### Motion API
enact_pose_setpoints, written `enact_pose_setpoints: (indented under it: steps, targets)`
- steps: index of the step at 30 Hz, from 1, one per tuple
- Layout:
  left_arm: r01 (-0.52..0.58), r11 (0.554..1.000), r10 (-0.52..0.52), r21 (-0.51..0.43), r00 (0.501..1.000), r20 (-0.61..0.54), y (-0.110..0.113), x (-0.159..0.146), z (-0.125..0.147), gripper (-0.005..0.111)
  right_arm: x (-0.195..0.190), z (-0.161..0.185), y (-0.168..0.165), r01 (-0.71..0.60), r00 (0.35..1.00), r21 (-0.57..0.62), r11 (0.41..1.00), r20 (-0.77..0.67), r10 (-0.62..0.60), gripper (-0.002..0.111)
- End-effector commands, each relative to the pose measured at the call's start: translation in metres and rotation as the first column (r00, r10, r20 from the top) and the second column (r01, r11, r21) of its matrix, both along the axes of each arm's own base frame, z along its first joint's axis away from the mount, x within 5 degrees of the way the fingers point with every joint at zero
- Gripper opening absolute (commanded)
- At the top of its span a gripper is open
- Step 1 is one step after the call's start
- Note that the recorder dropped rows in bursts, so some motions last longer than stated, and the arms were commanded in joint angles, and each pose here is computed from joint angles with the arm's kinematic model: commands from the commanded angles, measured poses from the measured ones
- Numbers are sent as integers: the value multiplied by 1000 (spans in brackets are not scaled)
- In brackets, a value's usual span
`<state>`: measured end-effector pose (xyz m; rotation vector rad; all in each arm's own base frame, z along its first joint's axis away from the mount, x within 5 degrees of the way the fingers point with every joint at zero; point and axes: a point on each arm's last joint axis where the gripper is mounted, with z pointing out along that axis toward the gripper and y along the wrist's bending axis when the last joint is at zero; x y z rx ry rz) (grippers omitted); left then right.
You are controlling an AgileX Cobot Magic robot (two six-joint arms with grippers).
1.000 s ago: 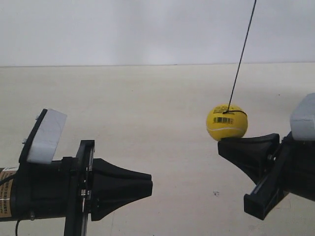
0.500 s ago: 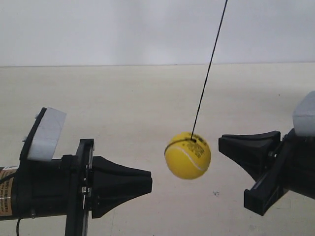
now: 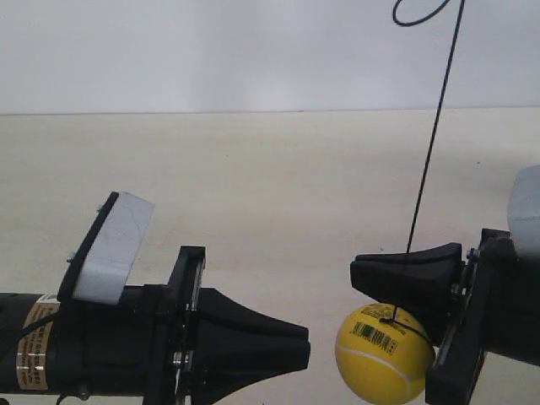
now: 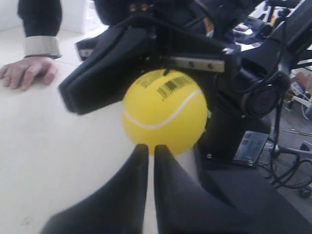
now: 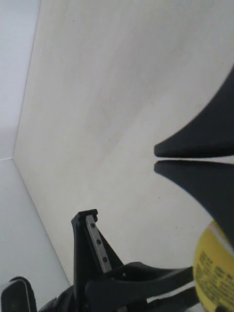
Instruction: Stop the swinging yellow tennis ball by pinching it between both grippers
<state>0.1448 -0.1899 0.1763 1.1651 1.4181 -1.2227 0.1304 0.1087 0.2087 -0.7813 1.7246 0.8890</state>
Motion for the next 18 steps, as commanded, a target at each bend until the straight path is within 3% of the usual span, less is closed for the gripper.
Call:
enact_pose_setpoints:
  steps: [1, 7, 12, 14, 18]
  targets:
    - [38, 999, -38, -18, 999, -6, -9, -6, 2, 5, -1, 1, 1, -16, 1000, 5, 1000, -1, 16, 0]
    - [65, 998, -65, -19, 998, 2, -13, -12, 2, 5, 2, -1, -1, 19, 1000, -17, 1000, -11, -20, 0]
    - [10, 999, -10, -39, 1000, -11, -13, -7, 4, 5, 12, -9, -12, 194, 976, -85, 977, -80, -201, 0]
    - [-54, 997, 52, -62, 998, -30, -13, -2, 6, 5, 12, -8, -10, 180, 980, -74, 981, -74, -185, 0]
    - [-183, 980, 181, -80, 983, -36, -11, 10, 6, 5, 3, -1, -1, 38, 999, -5, 999, -16, -38, 0]
